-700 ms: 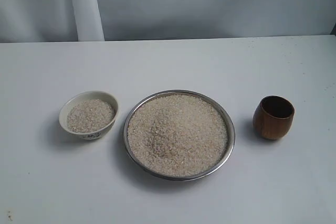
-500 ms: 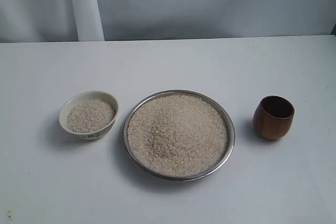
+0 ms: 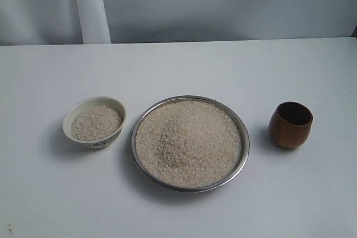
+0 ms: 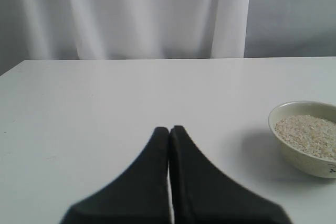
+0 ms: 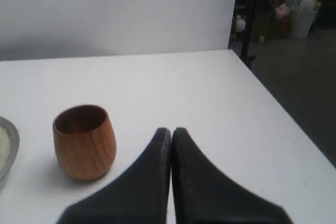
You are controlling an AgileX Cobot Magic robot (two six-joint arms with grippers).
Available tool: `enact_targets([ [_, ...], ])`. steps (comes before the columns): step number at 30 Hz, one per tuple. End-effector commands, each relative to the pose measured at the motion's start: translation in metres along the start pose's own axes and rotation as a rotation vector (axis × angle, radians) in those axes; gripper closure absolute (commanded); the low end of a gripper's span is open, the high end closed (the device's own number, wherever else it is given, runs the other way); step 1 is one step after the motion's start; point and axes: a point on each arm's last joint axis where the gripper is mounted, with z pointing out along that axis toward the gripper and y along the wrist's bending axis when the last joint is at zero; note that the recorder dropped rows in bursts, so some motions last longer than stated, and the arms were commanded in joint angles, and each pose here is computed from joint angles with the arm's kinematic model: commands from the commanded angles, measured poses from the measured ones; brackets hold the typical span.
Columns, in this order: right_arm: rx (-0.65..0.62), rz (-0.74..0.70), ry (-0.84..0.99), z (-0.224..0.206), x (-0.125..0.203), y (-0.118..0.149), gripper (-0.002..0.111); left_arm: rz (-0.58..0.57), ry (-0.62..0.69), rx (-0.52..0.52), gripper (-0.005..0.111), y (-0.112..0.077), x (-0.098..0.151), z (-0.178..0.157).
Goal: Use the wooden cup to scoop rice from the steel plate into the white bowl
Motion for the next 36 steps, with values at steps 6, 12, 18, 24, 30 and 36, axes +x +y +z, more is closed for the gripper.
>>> enact_targets([
  [6,-0.006,0.007,-0.422,-0.008,-0.036,0.001,0.108,-0.003,-0.007,0.002,0.107,0.000,0.000,0.000],
  [12,-0.012,0.008,-0.609,-0.016,-0.051,0.001,0.108,-0.003,-0.007,0.002,0.107,0.000,0.000,0.000],
  [18,-0.012,0.008,-0.613,-0.017,-0.051,0.001,0.108,-0.003,-0.007,0.002,0.107,0.000,0.000,0.000],
  [24,0.101,-0.241,-0.970,-0.040,-0.074,0.002,0.108,-0.003,-0.007,0.002,0.107,0.000,0.000,0.000],
  [30,-0.009,-0.034,-1.488,-0.084,-0.090,0.003,0.108,-0.003,-0.007,0.002,0.107,0.000,0.000,0.000],
  [36,-0.326,0.375,-1.019,-0.061,-0.110,0.008,0.108,-0.003,-0.007,0.002,0.107,0.000,0.000,0.000],
])
